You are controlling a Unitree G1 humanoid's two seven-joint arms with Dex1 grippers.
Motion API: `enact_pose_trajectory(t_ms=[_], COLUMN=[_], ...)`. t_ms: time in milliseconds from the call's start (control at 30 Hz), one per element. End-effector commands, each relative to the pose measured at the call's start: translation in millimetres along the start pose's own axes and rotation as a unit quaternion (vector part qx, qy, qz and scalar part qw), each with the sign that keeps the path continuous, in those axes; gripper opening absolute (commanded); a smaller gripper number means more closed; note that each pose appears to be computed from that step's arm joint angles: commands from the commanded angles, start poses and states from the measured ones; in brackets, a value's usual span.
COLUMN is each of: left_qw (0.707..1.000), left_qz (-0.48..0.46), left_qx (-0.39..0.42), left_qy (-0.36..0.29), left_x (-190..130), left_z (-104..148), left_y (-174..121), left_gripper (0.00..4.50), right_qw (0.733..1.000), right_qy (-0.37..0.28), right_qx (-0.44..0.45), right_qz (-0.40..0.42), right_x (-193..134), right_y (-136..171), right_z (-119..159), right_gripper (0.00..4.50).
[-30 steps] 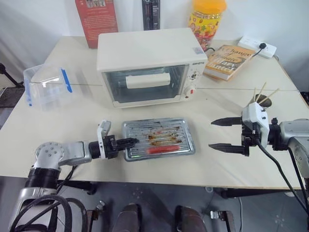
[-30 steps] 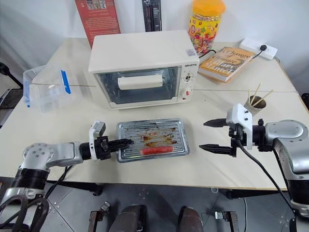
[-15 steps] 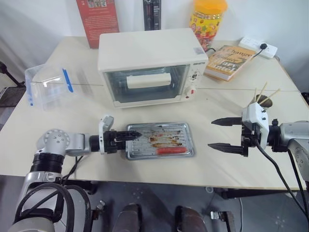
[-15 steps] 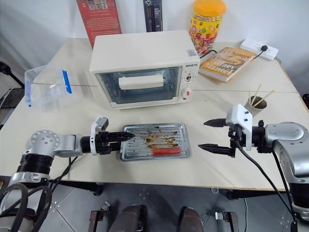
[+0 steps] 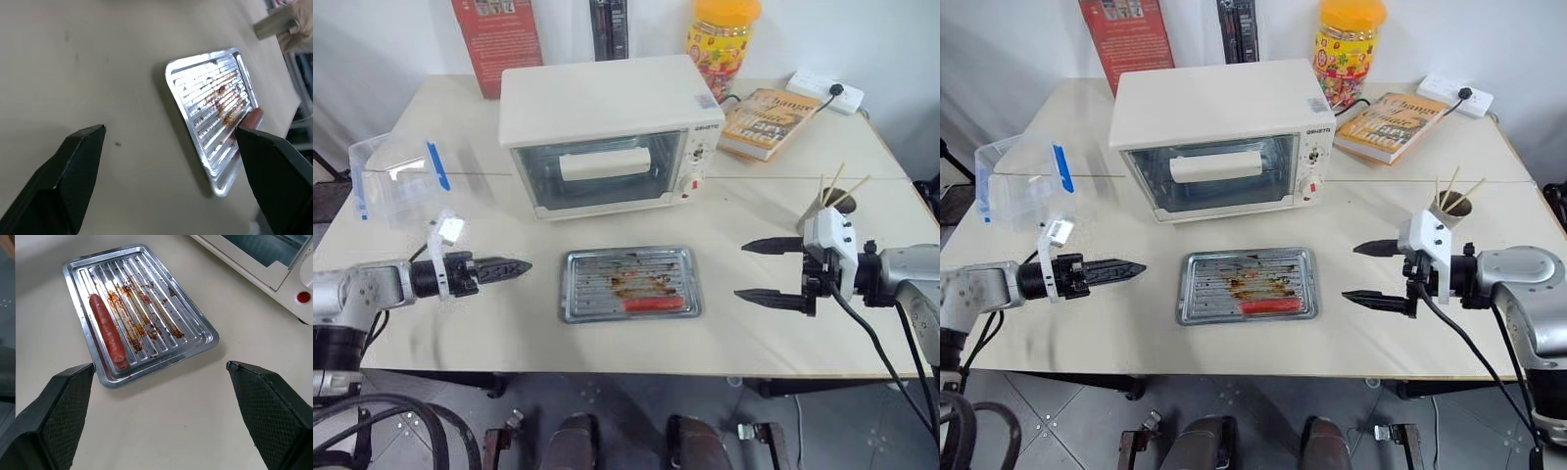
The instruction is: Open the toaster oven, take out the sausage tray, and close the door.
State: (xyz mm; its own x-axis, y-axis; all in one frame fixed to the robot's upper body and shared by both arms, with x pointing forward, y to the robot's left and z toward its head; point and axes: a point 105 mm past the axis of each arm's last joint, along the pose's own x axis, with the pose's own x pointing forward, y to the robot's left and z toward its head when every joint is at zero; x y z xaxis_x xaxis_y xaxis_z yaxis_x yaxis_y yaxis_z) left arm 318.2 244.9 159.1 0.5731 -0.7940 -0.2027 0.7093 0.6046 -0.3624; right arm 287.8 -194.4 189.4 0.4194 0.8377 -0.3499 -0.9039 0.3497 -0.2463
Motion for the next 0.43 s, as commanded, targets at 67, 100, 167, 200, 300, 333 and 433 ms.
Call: enact_pose_trajectory(t_ms=[67, 100, 167, 200, 300, 333, 433], left_qw=[0.974, 0.972, 0.970, 0.971, 0.971, 0.971, 0.968], left_qz=[-0.046, -0.068, -0.072, -0.057, -0.019, -0.010, 0.018], left_qx=[0.207, 0.210, 0.222, 0.228, 0.237, 0.240, 0.249], left_qy=[-0.075, -0.075, -0.064, -0.044, -0.020, -0.019, -0.003], left_x=[-21.5, -28.0, -37.0, -40.8, -51.6, -54.0, -59.6], left_z=[16.0, 10.0, -0.1, -7.9, -21.0, -22.5, -28.4], left_y=[-22.5, -26.7, -25.2, -18.8, -5.8, -3.0, 4.1], left_gripper=[4.48, 4.48, 4.48, 4.48, 4.48, 4.48, 4.48], right_qw=[1.000, 1.000, 0.999, 0.999, 0.998, 0.997, 0.995], right_qy=[0.002, 0.006, 0.013, 0.015, 0.016, 0.017, 0.023], right_qx=[0.002, 0.007, 0.014, 0.020, 0.031, 0.031, 0.034], right_qz=[-0.023, -0.025, -0.031, -0.036, -0.054, -0.062, -0.090], right_x=[-10.3, -11.3, -13.0, -13.5, -14.5, -14.6, -13.8], right_y=[-2.3, -1.7, -0.6, 0.4, 2.3, 2.5, 3.8], right_z=[-0.1, -3.3, -9.7, -13.4, -20.8, -22.9, -31.5], right_gripper=[4.50, 4.50, 4.50, 4.50, 4.50, 4.50, 4.50])
